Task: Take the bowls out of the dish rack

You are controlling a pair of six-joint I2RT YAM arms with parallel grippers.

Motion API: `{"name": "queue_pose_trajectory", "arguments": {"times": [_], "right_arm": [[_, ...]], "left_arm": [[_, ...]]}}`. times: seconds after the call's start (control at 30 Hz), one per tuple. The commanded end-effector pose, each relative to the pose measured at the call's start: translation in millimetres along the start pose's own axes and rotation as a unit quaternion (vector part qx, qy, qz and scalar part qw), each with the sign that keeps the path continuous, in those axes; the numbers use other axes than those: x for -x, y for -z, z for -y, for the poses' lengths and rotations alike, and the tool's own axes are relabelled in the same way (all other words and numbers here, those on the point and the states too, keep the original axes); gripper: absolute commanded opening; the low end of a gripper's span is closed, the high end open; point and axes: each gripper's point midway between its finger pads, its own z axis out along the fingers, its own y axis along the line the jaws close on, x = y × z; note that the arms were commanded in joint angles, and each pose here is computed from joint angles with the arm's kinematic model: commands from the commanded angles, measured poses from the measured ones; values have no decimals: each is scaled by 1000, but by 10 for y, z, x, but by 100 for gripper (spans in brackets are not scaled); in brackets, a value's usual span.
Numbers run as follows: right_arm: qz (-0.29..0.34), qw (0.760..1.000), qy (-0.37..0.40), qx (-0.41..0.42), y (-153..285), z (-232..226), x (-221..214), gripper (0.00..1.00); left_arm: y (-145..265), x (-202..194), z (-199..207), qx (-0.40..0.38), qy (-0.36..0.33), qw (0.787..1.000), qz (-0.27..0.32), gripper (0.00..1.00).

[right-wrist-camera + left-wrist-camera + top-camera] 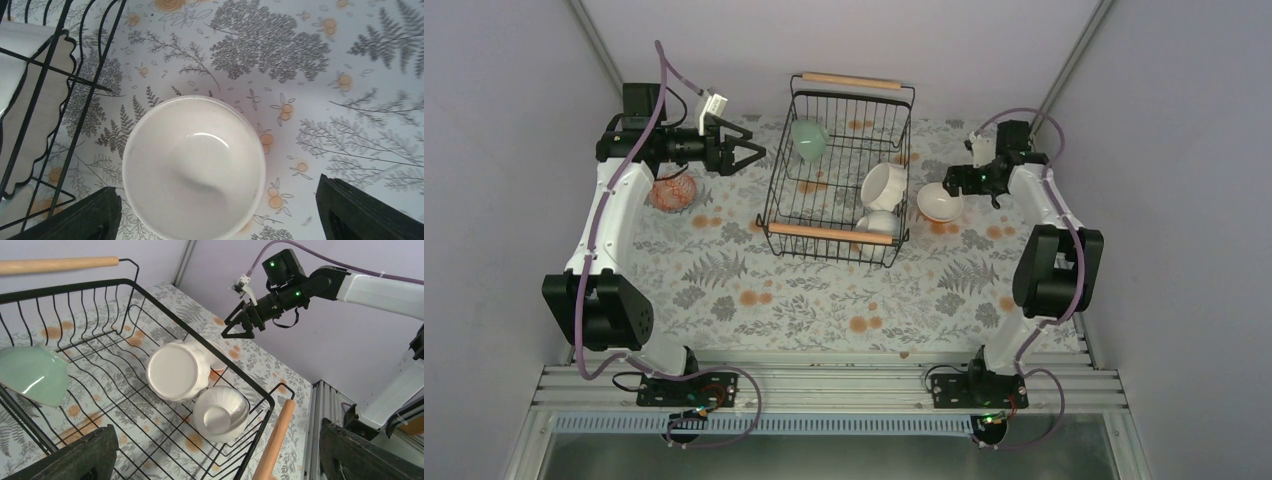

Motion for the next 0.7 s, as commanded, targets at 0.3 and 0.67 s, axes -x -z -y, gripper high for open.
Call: {"name": "queue_pose_trajectory", "arguments": {"times": [0.3, 0.67], "right_arm": [[73, 992, 100, -10, 819, -653, 421, 94], [88, 973, 212, 5, 737, -1759, 1040, 94]], "left_arm": [[40, 8, -171, 68, -18, 997, -2, 100], [91, 16, -445, 148, -16, 989, -14, 100]]}}
